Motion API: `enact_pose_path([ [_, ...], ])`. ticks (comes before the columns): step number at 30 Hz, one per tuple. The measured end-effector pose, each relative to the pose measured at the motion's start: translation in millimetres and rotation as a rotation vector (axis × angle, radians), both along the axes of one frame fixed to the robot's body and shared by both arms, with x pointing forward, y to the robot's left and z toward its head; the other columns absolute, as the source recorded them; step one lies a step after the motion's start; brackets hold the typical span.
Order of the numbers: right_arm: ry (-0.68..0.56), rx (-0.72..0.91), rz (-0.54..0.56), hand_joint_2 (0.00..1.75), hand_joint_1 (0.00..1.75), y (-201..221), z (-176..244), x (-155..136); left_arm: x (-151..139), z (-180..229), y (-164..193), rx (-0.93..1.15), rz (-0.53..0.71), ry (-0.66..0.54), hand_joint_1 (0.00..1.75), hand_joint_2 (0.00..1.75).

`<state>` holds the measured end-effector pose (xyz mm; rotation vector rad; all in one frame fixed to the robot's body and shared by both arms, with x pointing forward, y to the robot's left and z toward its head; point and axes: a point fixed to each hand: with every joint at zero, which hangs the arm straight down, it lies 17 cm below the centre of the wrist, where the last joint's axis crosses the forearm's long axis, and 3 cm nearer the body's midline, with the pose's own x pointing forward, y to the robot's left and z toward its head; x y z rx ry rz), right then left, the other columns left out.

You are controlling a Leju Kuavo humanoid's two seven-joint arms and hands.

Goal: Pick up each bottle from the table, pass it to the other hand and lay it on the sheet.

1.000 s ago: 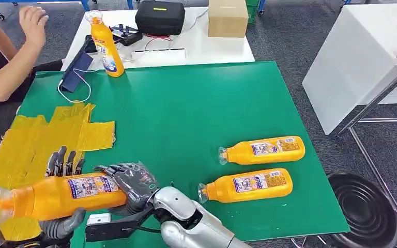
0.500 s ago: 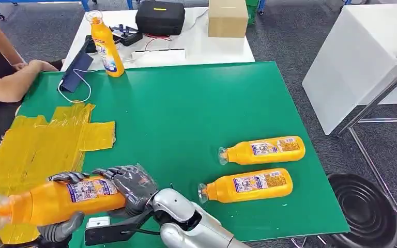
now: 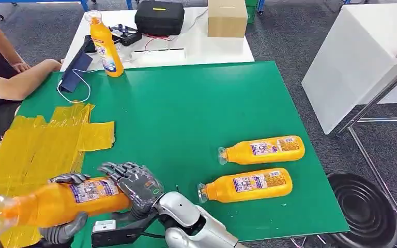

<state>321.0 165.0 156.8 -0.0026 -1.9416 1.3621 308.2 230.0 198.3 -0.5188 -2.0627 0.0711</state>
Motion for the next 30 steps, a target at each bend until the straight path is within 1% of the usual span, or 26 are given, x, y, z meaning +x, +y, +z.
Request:
enact_pose_path([
  [2,0.024,0.069,-0.025,0.0,0.0,6,26,11,-7,6,21,-0.008,-0.002,-0.052,1.75,1.75],
  [4,0.048,0.139,-0.057,0.0,0.0,10,56,25,-4,13,49,0.023,0.022,-0.104,1.75,1.75],
  [6,0.026,0.203,-0.09,0.0,0.0,11,94,43,-2,5,79,0.13,0.1,-0.091,1.75,1.75],
  [8,-0.025,0.217,-0.082,0.0,0.0,12,117,50,-1,1,101,0.171,0.155,-0.076,1.75,1.75],
  [11,-0.055,0.214,-0.067,0.0,0.0,14,125,50,0,2,118,0.191,0.203,-0.074,1.75,1.75],
  [16,-0.066,0.211,-0.065,0.0,0.0,14,127,50,0,1,130,0.205,0.239,-0.066,1.75,1.75],
  [18,-0.073,0.209,-0.066,0.0,0.0,14,128,50,4,-3,136,0.254,0.287,-0.048,1.75,1.75],
  [20,-0.096,0.206,-0.074,0.0,0.0,11,131,52,13,-6,153,0.377,0.436,-0.021,1.75,1.75],
  [22,-0.114,0.207,-0.084,0.0,0.0,6,137,56,20,4,180,0.565,0.682,-0.031,1.75,1.75],
  [23,-0.121,0.209,-0.092,0.0,0.0,1,140,58,22,12,189,0.699,0.812,-0.056,1.75,1.75],
  [24,-0.124,0.21,-0.102,0.0,0.0,-6,140,61,23,18,189,0.82,0.895,-0.088,1.75,1.75],
  [25,-0.124,0.212,-0.119,0.0,0.0,-18,138,65,23,22,181,0.939,0.95,-0.126,1.75,1.75],
  [27,-0.109,0.214,-0.166,0.0,0.0,-55,124,78,30,19,146,1.222,0.966,-0.192,1.75,1.75],
  [29,-0.089,0.225,-0.211,0.0,0.0,-94,108,88,38,7,111,1.474,0.984,-0.24,1.75,1.75],
  [30,-0.087,0.225,-0.225,0.0,0.0,-110,100,90,40,5,98,1.544,1.003,-0.265,1.75,1.75],
])
